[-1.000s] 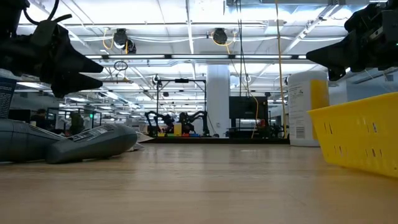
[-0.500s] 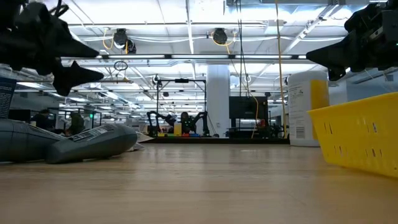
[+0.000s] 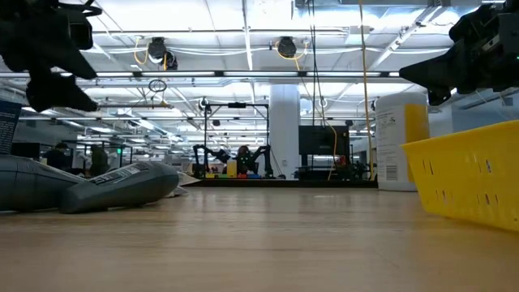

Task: Pick & Place Travel size toiletries
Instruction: Put the black shave cream into the bottom yellow bin

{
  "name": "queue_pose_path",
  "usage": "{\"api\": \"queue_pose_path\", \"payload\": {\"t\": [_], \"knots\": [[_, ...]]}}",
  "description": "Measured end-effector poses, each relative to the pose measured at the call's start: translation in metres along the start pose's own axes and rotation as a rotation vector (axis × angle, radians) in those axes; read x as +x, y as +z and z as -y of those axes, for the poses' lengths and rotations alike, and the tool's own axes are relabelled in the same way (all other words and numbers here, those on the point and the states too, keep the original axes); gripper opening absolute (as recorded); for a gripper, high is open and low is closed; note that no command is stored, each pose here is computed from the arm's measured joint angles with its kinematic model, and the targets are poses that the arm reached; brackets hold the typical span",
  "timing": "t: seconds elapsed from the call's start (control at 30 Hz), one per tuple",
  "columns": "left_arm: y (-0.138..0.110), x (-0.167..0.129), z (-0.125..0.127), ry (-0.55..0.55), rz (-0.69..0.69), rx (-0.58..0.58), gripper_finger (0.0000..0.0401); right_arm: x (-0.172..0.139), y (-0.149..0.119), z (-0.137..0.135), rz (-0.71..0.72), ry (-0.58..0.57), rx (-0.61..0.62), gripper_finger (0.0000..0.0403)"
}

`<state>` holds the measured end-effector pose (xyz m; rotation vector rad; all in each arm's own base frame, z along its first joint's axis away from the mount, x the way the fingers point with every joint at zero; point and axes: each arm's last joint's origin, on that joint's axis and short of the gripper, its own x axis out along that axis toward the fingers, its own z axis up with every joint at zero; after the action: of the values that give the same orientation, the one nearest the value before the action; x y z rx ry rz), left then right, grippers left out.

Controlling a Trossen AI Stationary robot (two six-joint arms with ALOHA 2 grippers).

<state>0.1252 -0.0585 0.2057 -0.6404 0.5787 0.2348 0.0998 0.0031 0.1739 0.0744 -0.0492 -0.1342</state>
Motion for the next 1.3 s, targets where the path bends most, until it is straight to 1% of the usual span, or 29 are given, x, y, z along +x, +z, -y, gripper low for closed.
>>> {"api": "queue_pose_path", "payload": {"t": [0.1, 0.23, 0.33, 0.53, 0.63, 0.73, 0.8, 1.0, 1.3], "knots": [[0.0, 0.001, 0.011, 0.03, -0.121, -0.054, 0.0282, 0.0, 0.0, 0.0, 0.0, 0.0, 0.0, 0.0004], [-0.002, 0.003, 0.021, 0.149, -0.263, -0.097, 0.0282, 0.0, 0.0, 0.0, 0.0, 0.0, 0.0, 0.0004], [0.0, 0.005, 0.031, 0.217, -0.333, -0.095, 0.0282, 0.0, 0.0, 0.0, 0.0, 0.0, 0.0, 0.0004], [0.006, 0.012, 0.055, 0.237, -0.424, -0.085, 0.0282, 0.0, 0.0, 0.0, 0.0, 0.0, -0.002, 0.0004], [0.004, 0.015, 0.057, 0.306, -0.497, -0.093, 0.0282, 0.0, 0.0, 0.0, 0.0, 0.0, -0.003, 0.0004], [-0.001, 0.018, 0.053, 0.405, -0.554, -0.107, 0.0282, 0.0, 0.0, 0.0, 0.0, 0.0, -0.003, 0.0004], [-0.004, 0.02, 0.051, 0.446, -0.594, -0.126, 0.0282, 0.0, 0.0, 0.0, 0.0, 0.0, -0.003, 0.0004], [-0.009, 0.024, 0.052, 0.463, -0.662, -0.151, 0.0282, 0.0, 0.0, 0.0, 0.0, 0.0, -0.003, 0.0004], [-0.009, 0.023, 0.052, 0.467, -0.675, -0.177, 0.0282, 0.0, 0.0, 0.0, 0.0, 0.0, -0.008, 0.0004]]}}
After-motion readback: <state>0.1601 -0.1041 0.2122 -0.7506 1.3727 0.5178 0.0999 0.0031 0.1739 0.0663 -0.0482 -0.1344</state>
